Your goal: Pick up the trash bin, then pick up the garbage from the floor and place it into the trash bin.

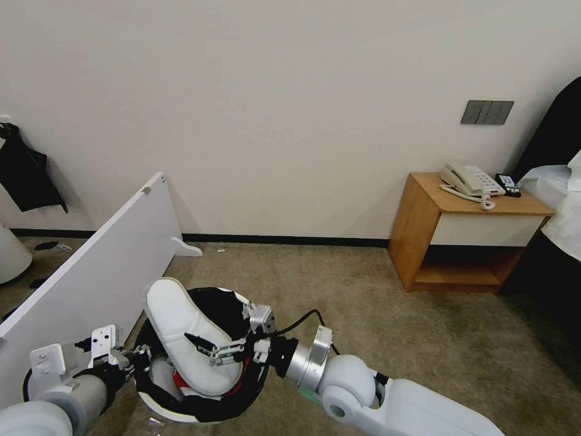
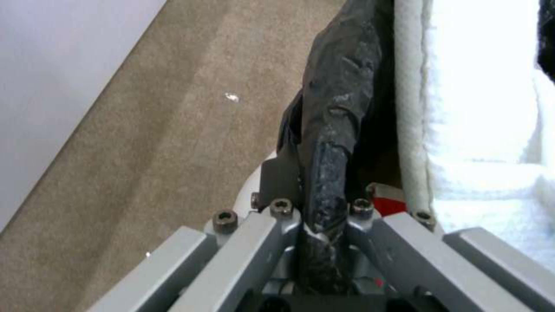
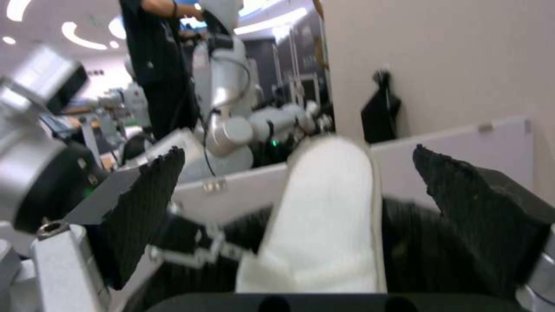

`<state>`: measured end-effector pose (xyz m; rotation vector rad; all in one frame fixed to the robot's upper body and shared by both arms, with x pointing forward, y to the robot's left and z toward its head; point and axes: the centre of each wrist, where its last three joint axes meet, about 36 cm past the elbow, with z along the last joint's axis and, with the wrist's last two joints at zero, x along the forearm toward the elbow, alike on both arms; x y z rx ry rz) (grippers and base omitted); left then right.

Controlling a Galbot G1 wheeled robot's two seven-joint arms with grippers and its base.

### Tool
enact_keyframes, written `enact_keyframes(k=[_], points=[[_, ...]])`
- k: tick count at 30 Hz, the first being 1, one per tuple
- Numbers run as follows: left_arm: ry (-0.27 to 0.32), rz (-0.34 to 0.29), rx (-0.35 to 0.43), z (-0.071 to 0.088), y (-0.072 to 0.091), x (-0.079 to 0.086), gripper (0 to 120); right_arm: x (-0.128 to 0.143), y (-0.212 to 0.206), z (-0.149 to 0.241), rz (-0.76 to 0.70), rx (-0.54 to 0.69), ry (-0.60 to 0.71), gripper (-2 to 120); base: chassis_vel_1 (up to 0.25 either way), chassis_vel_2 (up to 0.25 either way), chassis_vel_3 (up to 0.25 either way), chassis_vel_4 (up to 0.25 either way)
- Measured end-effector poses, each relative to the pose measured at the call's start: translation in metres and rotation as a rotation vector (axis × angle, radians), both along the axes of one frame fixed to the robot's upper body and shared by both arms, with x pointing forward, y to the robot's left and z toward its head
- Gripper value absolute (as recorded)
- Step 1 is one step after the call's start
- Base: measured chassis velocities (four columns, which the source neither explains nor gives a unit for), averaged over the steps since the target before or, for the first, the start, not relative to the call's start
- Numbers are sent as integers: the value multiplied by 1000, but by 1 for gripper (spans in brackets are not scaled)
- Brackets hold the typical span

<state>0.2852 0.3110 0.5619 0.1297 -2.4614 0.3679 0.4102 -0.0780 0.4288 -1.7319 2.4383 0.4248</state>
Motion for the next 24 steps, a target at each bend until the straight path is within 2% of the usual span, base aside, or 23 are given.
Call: enact_keyframes(k=[18, 22, 24], points=[[-1, 2, 0, 1, 0, 0, 2, 4, 0, -1, 16, 90, -38, 100, 0, 0, 0, 0], [3, 5, 2, 0, 1, -1, 2, 22, -14, 17, -57, 129, -63, 100, 0, 0, 0, 0], [-2, 4, 4, 1, 1, 0, 2, 44, -42, 36, -219, 133, -60, 100, 0, 0, 0, 0]])
